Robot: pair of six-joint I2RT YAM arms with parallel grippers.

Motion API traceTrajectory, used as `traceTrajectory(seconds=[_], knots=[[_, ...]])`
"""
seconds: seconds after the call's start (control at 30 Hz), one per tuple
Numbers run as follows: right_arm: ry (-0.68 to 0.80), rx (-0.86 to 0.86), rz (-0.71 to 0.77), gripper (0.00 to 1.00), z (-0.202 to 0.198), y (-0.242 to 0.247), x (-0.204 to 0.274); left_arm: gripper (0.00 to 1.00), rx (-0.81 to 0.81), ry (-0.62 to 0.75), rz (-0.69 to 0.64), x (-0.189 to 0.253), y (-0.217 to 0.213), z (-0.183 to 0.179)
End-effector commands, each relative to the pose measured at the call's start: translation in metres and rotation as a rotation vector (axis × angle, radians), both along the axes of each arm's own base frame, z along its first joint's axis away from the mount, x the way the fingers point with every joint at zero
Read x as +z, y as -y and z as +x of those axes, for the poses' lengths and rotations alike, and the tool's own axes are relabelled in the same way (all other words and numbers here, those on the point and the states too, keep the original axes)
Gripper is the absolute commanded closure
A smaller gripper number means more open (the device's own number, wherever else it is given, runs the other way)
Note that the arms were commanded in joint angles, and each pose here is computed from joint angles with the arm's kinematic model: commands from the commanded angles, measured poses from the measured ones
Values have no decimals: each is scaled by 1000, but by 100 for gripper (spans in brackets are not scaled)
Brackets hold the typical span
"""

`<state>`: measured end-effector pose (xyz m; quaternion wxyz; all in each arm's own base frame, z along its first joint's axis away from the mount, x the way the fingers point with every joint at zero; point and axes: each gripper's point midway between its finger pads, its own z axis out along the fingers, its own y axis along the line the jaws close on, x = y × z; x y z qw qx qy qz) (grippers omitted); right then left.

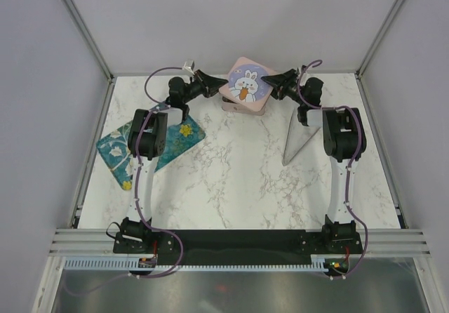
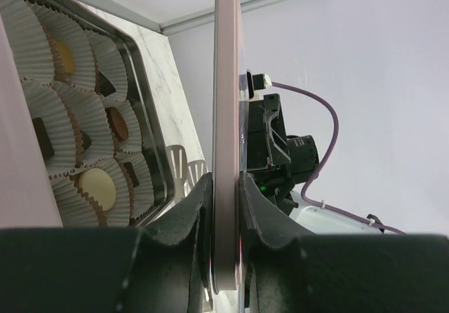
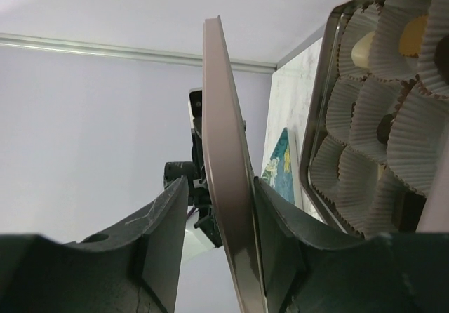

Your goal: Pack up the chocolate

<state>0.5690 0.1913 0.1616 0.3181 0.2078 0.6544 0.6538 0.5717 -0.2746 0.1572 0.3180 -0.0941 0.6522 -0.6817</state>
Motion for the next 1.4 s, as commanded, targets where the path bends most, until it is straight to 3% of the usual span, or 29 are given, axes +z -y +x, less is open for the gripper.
traceTrajectory(seconds=[0.0,0.13,0.23,0.37,0.4,0.57,0.73,1.07,1.37], knots=[[134,-2,16,50,-12,-14,58,82,26,65,-23,23,10,-3],[138,-24,25,53,-18,-17,63,82,38,50,-33,21,12,-7],[133,-45,8,61,-18,-13,60,82,45,56,-30,23,11,-8],[135,-37,-47,98,-5,-5,60,71,40,44,48,14,10,-10],[129,-28,-55,100,0,-4,53,69,50,70,88,11,7,-9],[185,69,-90,100,20,-8,61,50,88,85,239,8,-2,-6],[216,121,-107,100,34,-15,57,41,157,91,370,4,-16,1],[175,148,-79,100,57,-34,34,37,231,117,516,4,-30,15],[113,150,-98,100,69,-42,5,37,239,107,563,-6,-33,22]])
